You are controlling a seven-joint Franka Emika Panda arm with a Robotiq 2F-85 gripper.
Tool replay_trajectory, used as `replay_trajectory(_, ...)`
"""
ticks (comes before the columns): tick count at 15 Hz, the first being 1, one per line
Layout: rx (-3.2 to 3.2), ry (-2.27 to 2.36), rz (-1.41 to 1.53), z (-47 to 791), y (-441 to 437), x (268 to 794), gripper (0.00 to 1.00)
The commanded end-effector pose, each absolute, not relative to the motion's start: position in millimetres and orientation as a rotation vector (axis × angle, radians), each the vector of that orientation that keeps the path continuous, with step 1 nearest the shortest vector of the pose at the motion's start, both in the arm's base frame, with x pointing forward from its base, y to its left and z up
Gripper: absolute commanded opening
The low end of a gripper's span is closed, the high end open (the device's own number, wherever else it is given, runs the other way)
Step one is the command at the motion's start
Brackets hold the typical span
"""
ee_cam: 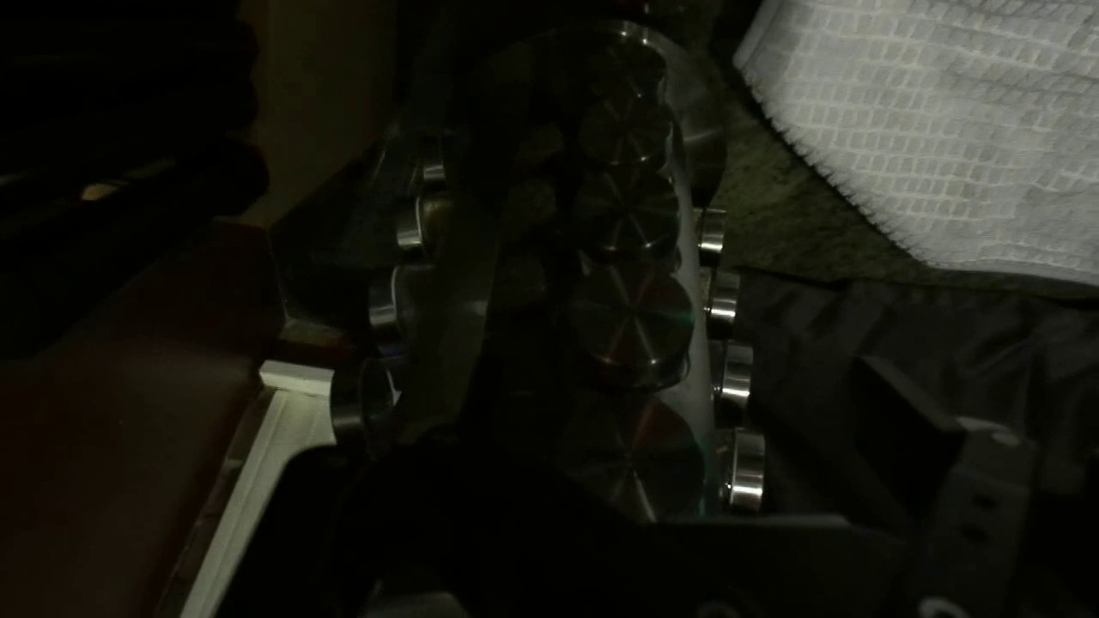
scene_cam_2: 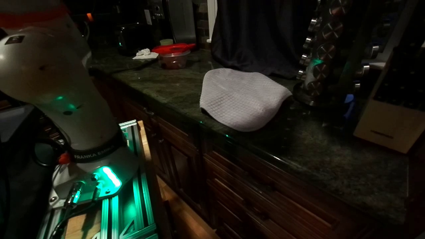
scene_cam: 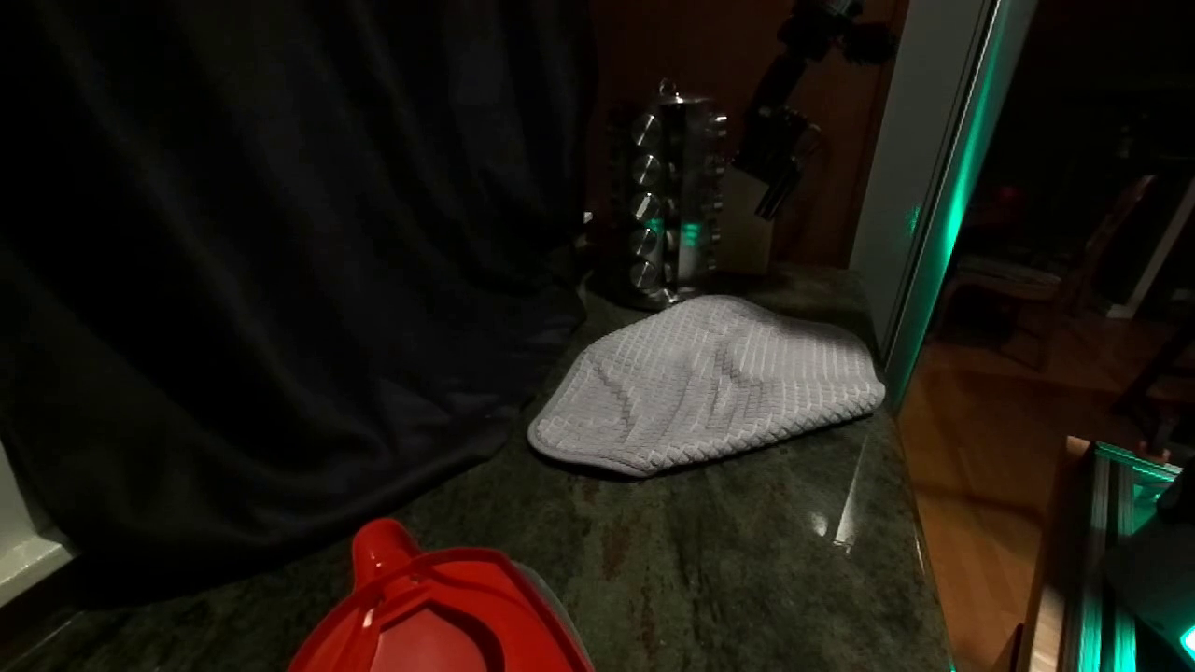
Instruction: Remove one glass jar from the stand on the right and put it on the countertop.
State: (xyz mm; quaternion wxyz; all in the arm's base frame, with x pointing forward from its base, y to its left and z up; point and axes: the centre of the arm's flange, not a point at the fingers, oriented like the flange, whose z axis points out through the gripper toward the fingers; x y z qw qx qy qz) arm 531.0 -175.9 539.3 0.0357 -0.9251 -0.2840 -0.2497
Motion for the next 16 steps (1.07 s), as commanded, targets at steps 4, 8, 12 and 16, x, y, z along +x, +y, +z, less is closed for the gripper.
replay_trajectory(4, -2.685, -0.96, -0.771, 536.7, -190.5, 554.4, 1.0)
replay_trajectory(8, -2.635, -0.986, -0.794, 539.7, -187.0, 564.0, 1.0)
replay_trajectory(12, -2.643, -0.995, -0.812, 535.5, -187.6, 572.8, 0.74)
replay_trajectory(16, -2.641, -0.981, -0.805, 530.5, -188.1, 578.1, 0.64)
